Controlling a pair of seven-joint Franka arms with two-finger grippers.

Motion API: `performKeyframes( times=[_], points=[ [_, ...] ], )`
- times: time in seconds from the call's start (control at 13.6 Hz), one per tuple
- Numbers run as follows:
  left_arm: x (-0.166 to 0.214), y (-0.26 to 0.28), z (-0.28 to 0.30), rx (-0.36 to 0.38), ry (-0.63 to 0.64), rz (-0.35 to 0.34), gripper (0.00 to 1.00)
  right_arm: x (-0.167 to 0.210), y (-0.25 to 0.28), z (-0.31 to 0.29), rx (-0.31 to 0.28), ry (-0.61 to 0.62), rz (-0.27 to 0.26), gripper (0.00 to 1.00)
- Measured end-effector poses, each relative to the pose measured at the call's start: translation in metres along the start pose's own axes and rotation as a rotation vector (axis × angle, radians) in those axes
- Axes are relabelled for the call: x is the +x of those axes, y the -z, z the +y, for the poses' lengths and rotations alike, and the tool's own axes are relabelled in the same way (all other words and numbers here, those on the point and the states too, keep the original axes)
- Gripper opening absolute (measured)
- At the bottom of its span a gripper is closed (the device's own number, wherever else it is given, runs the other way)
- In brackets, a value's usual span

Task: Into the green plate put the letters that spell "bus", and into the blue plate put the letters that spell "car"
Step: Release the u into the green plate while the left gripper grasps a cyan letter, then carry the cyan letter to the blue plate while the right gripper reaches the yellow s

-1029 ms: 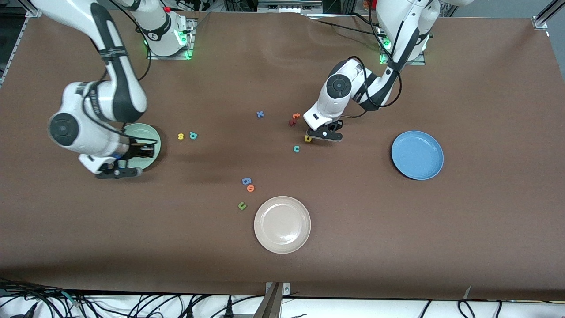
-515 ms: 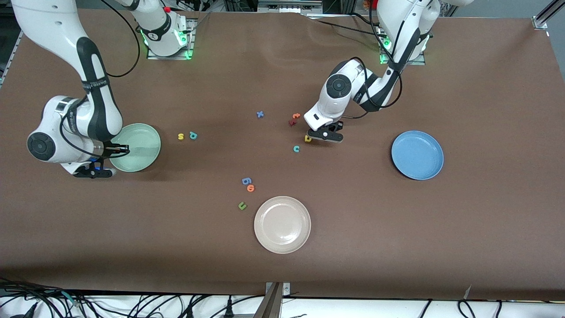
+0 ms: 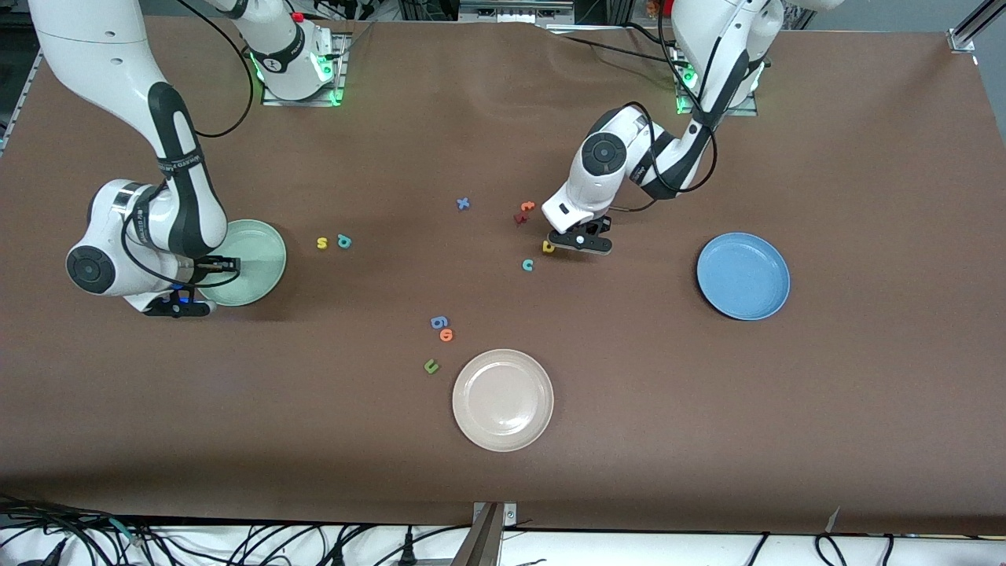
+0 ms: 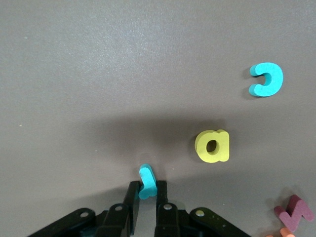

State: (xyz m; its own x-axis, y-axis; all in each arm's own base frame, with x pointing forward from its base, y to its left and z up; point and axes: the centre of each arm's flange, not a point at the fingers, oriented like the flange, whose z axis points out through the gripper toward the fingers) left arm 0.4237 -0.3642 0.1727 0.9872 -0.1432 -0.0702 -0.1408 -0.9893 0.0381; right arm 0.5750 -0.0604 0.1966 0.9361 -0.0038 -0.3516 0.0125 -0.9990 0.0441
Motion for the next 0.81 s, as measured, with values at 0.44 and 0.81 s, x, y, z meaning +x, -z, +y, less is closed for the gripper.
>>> performKeyframes(
  times=[0.44, 0.81],
  points=[
    [0.042, 0.035, -0.048, 0.140, -0.130, 0.016, 0.18, -0.007, 0.050, -0.094, 0.024, -0.123, 0.040, 0.99],
    [0.076, 0.096, -0.150, 0.161, -0.246, -0.001, 0.18, -0.019, 0.033, -0.166, 0.024, -0.224, 0.005, 0.96]
  ],
)
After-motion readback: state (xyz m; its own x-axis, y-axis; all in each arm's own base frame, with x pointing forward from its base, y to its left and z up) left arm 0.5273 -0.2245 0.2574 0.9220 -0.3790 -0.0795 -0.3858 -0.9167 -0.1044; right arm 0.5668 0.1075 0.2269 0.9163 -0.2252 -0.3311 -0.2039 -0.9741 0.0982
